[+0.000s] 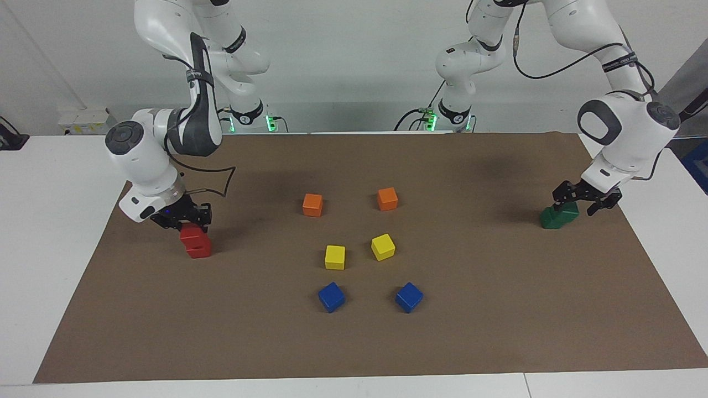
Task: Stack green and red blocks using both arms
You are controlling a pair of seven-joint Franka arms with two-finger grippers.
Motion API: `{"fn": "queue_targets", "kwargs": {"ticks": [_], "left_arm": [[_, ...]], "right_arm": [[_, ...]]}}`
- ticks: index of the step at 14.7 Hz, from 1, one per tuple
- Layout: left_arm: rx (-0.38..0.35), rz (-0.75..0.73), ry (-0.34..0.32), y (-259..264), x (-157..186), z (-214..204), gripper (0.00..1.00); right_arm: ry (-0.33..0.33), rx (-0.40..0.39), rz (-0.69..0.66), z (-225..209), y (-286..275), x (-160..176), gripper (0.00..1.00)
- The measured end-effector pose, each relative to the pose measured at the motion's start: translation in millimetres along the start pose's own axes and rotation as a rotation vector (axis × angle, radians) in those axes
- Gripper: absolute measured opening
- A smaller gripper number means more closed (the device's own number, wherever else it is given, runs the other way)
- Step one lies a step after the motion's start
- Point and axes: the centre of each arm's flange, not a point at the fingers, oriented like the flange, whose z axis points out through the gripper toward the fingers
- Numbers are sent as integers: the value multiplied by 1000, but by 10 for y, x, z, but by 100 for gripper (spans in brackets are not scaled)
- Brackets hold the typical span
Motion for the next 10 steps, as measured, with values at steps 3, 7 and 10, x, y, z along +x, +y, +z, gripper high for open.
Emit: {"fn": "queue_targets", "kwargs": {"ticks": [3,7,10], "left_arm": [[-3,19,2,75,83,-493,100],[19,50,24,283,33,-1001,100],[36,64,28,411,-78,-1310,100]], "right_arm": [[-1,0,-3,6,0,-3,56],[31,-5,-5,-12,4,25,56],[31,-5,-5,8,3,18,56]]}}
